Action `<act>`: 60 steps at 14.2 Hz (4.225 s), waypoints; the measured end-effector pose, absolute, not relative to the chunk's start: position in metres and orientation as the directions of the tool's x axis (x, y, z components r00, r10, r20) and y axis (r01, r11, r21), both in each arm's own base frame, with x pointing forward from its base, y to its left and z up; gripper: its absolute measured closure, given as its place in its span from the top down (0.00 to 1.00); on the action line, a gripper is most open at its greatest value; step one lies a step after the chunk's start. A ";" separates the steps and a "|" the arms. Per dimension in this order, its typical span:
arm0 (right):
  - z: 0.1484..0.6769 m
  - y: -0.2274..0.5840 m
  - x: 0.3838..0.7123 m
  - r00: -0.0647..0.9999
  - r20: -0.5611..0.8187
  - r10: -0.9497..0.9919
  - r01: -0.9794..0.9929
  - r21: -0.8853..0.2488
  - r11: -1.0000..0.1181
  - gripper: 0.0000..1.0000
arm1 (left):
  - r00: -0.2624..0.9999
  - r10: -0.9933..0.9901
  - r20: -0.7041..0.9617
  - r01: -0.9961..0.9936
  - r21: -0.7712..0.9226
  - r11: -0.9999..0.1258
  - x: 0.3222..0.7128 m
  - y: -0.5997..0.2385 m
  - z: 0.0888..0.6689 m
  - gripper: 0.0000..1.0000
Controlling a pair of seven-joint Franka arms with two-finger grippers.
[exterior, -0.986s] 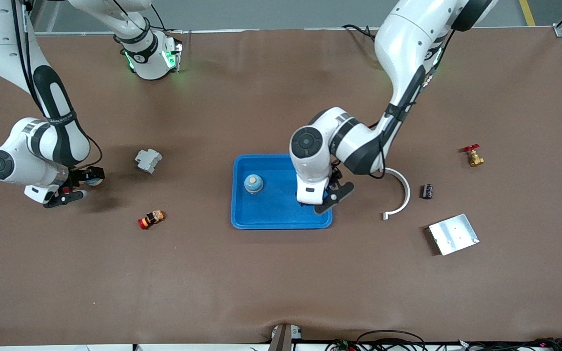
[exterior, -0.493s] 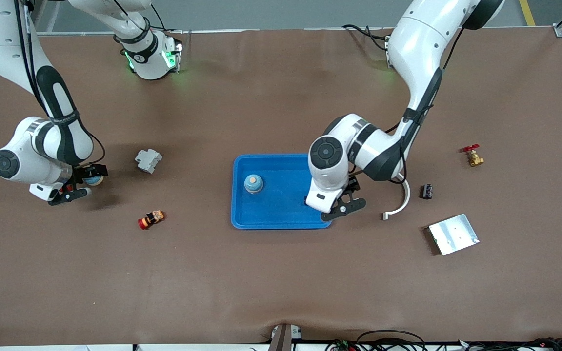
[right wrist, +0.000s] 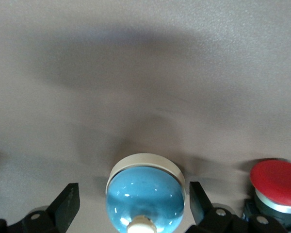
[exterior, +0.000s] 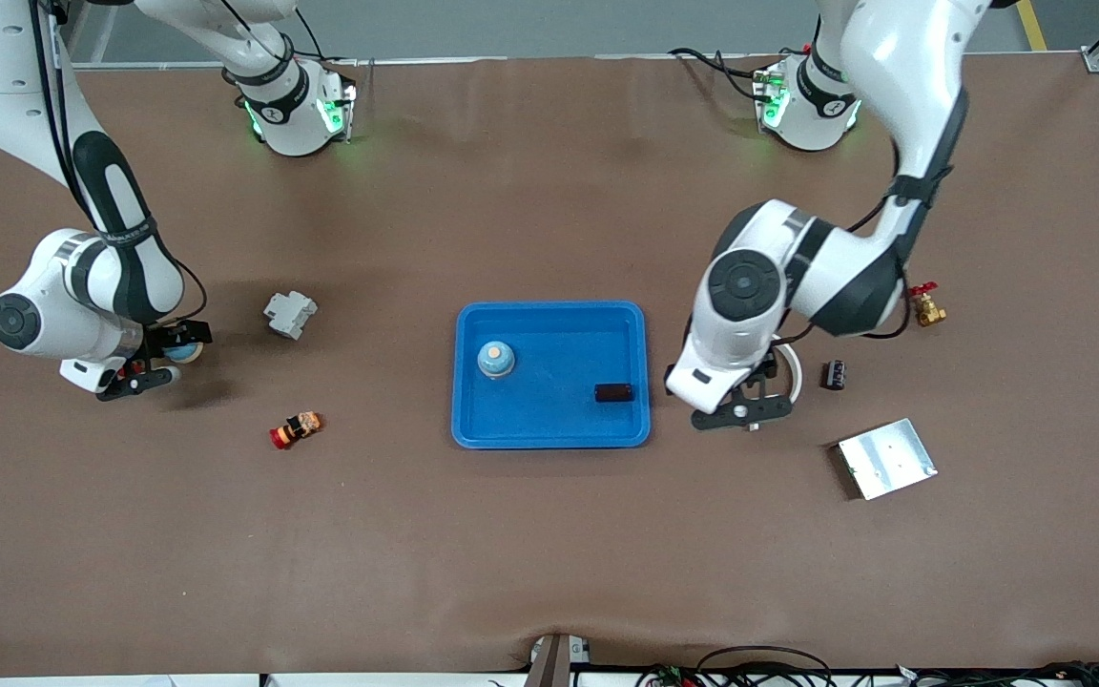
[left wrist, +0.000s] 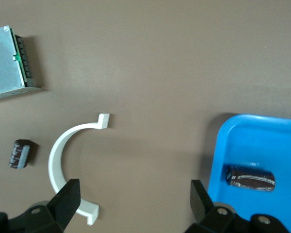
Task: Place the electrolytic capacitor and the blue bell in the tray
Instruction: 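Lift the bell with the right gripper while the left gripper reaches the capacitor, then place the second bell in the tray beside the first with the right gripper, then return the right gripper to rest while the left gripper grasps the capacitor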
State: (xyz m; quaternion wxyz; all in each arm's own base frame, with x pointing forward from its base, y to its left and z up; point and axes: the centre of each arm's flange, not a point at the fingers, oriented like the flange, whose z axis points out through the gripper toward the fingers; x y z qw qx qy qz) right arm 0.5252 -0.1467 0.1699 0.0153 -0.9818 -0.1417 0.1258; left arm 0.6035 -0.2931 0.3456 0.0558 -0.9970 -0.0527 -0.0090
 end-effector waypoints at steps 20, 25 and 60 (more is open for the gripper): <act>0.303 0.137 0.639 0.965 -0.256 -0.063 -0.109 -0.169 -0.980 0.66 | 0.965 -0.241 0.104 -0.237 -0.048 -0.970 0.523 -0.096 0.267 1.00; 0.285 0.293 0.651 0.944 -0.246 -0.220 -0.261 -0.151 -0.953 0.66 | 0.956 -0.273 0.108 -0.269 -0.049 -0.962 0.523 -0.079 0.262 1.00; 0.470 -0.052 0.647 0.966 -0.223 -0.130 -0.174 -0.190 -0.966 1.00 | 0.951 -0.271 0.147 -0.278 0.028 -0.960 0.528 -0.032 0.185 0.34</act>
